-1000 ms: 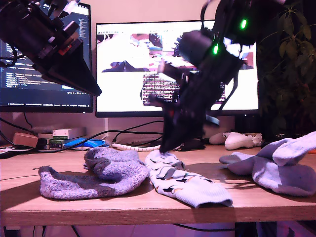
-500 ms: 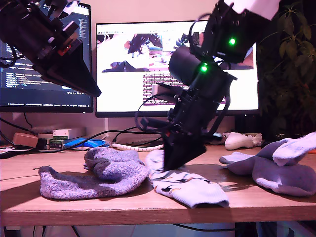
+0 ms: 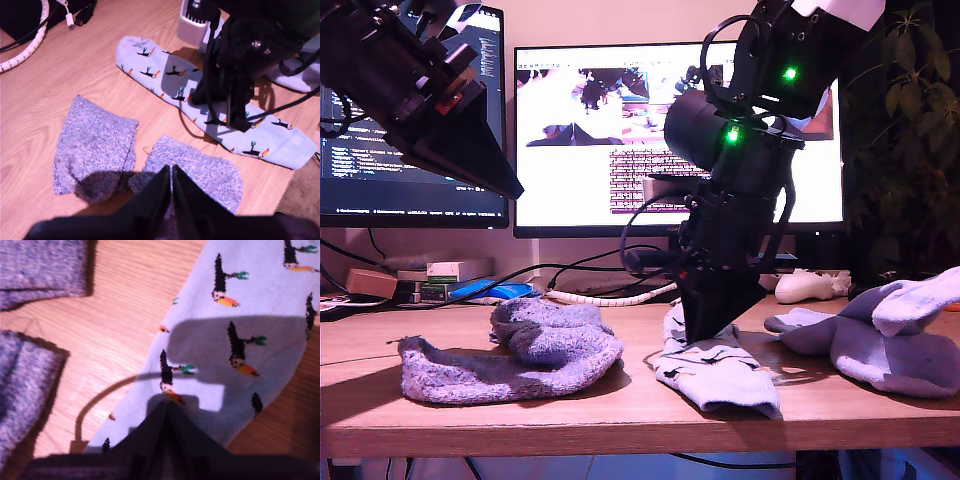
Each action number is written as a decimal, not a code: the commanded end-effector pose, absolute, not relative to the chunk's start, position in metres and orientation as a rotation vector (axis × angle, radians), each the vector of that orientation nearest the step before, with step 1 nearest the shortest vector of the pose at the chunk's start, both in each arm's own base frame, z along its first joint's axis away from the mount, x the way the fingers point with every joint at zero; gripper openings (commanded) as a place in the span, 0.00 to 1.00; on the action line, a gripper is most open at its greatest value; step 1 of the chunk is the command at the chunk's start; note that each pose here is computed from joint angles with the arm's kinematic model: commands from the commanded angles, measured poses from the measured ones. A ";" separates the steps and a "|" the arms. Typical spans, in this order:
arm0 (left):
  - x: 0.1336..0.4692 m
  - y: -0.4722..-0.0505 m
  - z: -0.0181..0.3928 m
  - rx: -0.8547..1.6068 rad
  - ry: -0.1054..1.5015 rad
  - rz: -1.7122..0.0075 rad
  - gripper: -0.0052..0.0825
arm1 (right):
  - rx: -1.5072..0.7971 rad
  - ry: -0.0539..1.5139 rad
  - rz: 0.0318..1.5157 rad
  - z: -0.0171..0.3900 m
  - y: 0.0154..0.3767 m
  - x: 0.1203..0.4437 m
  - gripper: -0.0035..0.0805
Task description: Pair up the socks based on colour and pattern, by placing them on top of one another
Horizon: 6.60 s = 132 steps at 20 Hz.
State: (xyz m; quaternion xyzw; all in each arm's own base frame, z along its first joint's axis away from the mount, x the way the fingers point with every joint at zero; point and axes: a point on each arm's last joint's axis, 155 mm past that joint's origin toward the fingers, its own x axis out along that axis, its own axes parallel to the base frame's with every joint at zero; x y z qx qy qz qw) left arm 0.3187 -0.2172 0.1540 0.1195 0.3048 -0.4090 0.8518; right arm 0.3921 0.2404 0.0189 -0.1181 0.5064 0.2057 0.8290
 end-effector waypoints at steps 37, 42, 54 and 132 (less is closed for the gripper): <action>0.418 -0.183 0.067 -0.089 0.878 -0.521 0.41 | -0.324 1.206 0.569 0.085 0.247 0.381 0.03; 0.417 -0.181 0.049 -0.092 0.922 -0.498 0.41 | -0.330 1.195 0.575 0.086 0.248 0.382 0.03; 0.414 -0.193 0.050 -0.117 0.928 -0.557 0.04 | -0.331 1.197 0.576 0.086 0.248 0.382 0.03; 0.367 -0.163 0.264 -0.006 0.515 -0.609 0.04 | -0.301 0.815 0.621 0.165 0.303 0.401 0.03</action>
